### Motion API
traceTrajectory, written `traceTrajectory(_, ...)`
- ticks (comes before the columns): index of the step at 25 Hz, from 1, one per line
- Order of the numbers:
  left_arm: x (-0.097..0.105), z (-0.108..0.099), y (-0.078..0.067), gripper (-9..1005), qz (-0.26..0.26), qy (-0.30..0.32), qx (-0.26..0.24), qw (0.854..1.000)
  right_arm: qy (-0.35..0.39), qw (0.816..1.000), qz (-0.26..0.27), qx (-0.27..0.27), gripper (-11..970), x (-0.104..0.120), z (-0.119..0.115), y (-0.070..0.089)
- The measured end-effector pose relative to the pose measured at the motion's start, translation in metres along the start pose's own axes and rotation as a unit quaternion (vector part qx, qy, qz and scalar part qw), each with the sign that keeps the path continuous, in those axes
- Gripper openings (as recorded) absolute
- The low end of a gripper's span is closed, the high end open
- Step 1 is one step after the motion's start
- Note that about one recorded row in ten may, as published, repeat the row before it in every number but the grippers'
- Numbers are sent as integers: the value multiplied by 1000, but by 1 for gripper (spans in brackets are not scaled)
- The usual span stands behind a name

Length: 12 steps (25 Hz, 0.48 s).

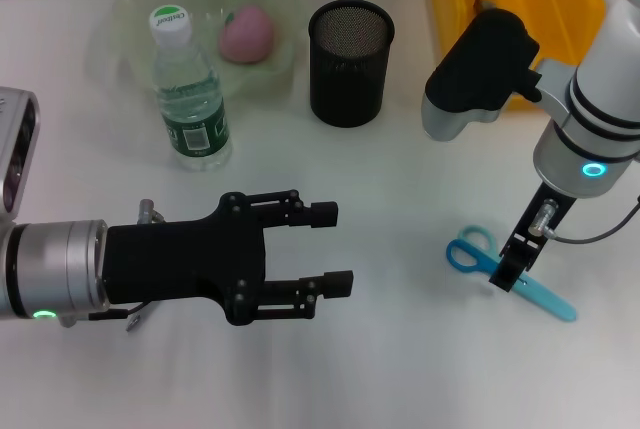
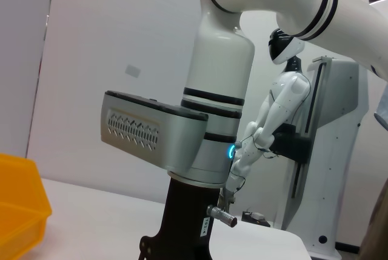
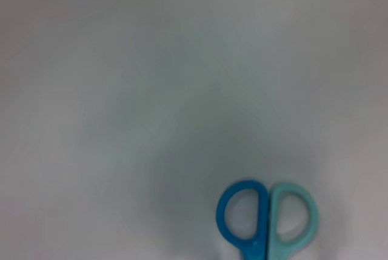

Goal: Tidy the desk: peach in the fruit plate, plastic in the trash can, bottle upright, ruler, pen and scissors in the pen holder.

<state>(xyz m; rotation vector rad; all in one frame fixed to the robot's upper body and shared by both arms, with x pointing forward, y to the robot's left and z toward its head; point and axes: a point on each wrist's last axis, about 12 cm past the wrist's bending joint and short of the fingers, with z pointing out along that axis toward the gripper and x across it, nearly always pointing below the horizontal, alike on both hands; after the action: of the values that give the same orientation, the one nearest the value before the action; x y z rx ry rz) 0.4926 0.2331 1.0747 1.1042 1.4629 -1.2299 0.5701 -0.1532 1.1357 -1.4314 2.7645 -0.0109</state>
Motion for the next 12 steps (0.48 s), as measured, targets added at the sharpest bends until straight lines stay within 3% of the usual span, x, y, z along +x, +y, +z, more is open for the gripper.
traceTrajectory(12, 0, -2, 1, 714, 1, -4, -7, 1000, -13, 999, 29, -6, 768, -3, -2, 3)
